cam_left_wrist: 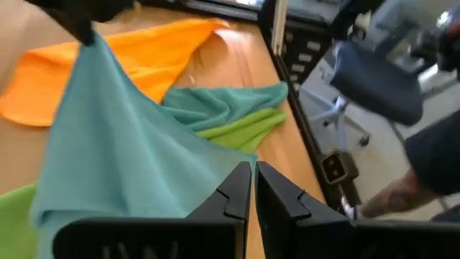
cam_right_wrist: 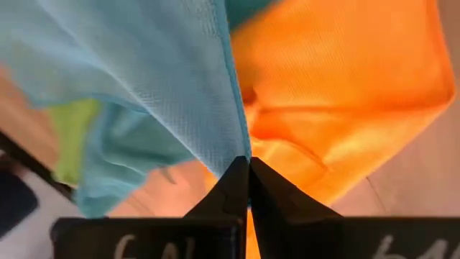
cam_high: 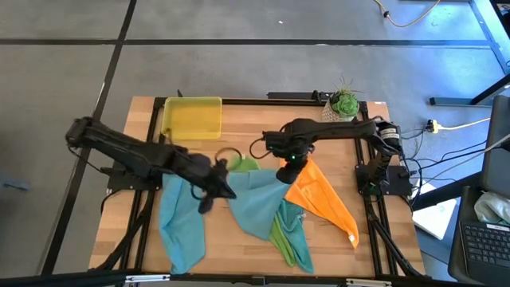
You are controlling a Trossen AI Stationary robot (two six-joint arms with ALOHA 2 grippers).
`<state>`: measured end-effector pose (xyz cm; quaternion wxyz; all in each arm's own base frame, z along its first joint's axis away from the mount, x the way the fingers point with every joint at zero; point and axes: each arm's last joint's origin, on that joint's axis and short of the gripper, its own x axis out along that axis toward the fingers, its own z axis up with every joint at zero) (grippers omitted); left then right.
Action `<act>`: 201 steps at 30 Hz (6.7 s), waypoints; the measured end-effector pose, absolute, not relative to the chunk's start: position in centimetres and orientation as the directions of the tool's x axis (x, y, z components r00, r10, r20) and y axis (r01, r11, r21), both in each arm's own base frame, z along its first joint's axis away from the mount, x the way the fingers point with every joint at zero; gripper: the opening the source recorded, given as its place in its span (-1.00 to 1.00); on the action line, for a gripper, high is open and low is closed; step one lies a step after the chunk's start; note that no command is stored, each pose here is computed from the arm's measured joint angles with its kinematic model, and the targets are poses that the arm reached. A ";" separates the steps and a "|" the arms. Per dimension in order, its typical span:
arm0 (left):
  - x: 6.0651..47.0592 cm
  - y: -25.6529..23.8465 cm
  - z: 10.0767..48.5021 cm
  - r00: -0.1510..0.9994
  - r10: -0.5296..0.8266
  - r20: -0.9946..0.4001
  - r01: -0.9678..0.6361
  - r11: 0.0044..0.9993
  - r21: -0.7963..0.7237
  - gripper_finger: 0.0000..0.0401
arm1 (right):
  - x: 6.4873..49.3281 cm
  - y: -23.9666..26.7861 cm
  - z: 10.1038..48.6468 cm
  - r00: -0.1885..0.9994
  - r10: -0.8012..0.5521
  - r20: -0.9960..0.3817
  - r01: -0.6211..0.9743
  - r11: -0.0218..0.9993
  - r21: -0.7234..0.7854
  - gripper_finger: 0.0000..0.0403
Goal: Fold microfiber towels
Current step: Fold the center blue towel
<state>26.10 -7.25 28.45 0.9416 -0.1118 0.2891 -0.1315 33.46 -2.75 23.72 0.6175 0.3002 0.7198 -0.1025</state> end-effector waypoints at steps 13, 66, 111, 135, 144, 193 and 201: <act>31.4 -14.0 23.0 0.872 -0.311 -0.377 0.245 0.946 -0.213 -0.93 | 28.2 -2.2 20.4 0.084 0.271 -0.959 0.627 0.733 0.262 -0.95; 34.4 -13.7 38.2 0.825 0.545 -0.148 -0.446 0.790 0.422 -0.48 | 29.4 -0.9 39.9 0.852 0.055 -0.521 0.322 0.729 0.604 -0.95; 22.1 1.6 44.8 0.874 0.086 -0.479 -0.174 0.974 -0.143 -0.50 | 38.2 -8.4 35.8 0.601 -0.074 -0.796 0.420 0.877 0.235 -0.91; 21.3 0.1 44.2 0.830 0.064 -0.554 -0.161 0.979 -0.128 -0.50 | 30.2 -1.2 41.3 0.529 0.285 -0.799 0.454 0.701 0.551 -0.95; 20.9 0.0 44.5 0.843 0.057 -0.536 -0.158 0.977 -0.145 -0.50 | 35.3 -3.2 42.6 0.822 0.250 -0.511 0.267 0.624 0.735 -0.95; 32.5 -8.6 19.8 0.702 -0.064 -0.710 0.244 0.957 0.156 -0.38 | 34.9 -19.7 30.7 0.467 0.103 -0.878 0.157 0.968 0.197 -0.19; 34.6 -8.7 17.2 0.696 -0.086 -0.713 0.111 0.994 -0.012 -0.23 | 33.6 -20.0 31.3 0.431 0.115 -0.895 0.189 0.958 0.214 -0.19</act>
